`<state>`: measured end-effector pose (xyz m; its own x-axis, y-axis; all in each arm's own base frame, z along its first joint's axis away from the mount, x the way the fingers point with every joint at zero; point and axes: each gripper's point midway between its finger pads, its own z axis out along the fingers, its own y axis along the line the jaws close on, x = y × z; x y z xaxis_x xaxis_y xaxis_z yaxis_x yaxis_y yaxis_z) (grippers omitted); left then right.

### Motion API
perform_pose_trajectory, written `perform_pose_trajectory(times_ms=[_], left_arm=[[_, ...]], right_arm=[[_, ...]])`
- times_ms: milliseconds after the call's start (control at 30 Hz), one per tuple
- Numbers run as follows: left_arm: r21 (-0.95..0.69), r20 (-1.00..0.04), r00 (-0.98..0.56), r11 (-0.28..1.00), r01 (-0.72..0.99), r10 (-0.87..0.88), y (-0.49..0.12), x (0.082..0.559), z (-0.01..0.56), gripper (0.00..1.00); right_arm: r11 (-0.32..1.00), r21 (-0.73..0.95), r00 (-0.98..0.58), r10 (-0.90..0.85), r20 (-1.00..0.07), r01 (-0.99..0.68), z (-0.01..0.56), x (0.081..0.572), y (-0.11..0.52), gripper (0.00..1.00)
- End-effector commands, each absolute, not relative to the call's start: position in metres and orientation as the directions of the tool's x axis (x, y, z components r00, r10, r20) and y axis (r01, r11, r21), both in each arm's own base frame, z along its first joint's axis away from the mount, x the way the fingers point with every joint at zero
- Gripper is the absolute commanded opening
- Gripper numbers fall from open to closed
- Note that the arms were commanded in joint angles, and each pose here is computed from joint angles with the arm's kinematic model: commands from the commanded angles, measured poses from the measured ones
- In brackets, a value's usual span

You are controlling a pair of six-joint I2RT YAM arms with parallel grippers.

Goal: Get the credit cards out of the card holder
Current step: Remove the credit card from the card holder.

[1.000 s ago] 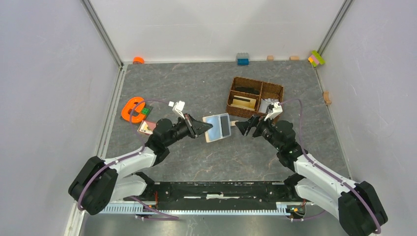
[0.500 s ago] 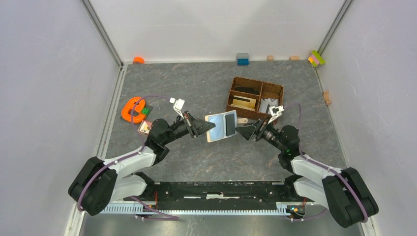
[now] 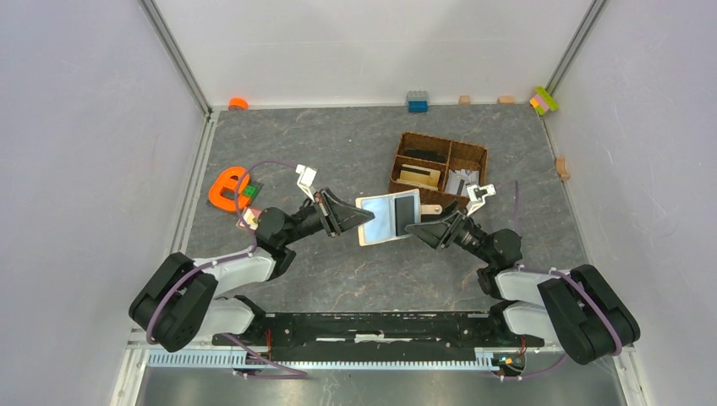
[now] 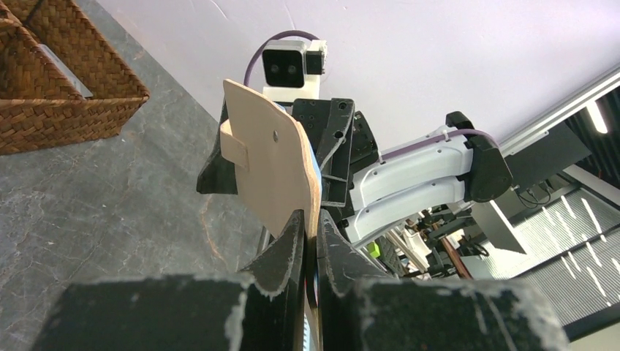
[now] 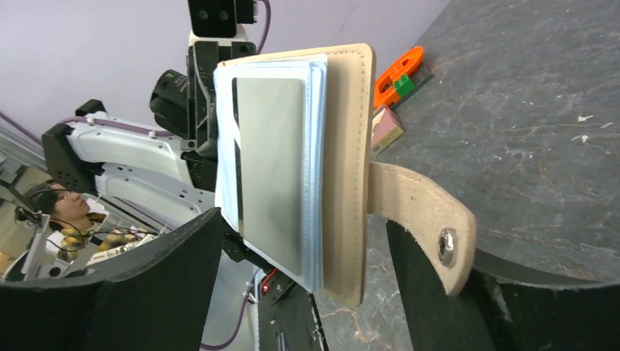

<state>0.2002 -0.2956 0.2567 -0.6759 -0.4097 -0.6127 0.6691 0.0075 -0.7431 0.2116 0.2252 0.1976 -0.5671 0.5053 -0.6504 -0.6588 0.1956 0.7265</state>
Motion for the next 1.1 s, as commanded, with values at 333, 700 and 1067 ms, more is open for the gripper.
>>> perform_pose_trajectory(times_ms=[333,700,1067], left_arm=[[-0.739,-0.634,-0.611,0.139,0.659,-0.474,-0.280,0.216,0.253,0.02],[-0.778,-0.628,-0.611,0.381,0.499,-0.483,-0.265,0.246,0.210,0.14],[-0.706,-0.707,-0.341,0.644,0.294,-0.620,-0.177,0.254,0.222,0.76]], right_arm=[[0.170,0.622,-0.453,0.544,-0.706,-0.764,0.226,0.200,0.220,0.25],[0.236,0.678,-0.483,0.544,-0.686,-0.696,0.210,0.213,0.218,0.00],[0.368,0.745,-0.534,0.530,-0.659,-0.556,0.168,0.236,0.213,0.00]])
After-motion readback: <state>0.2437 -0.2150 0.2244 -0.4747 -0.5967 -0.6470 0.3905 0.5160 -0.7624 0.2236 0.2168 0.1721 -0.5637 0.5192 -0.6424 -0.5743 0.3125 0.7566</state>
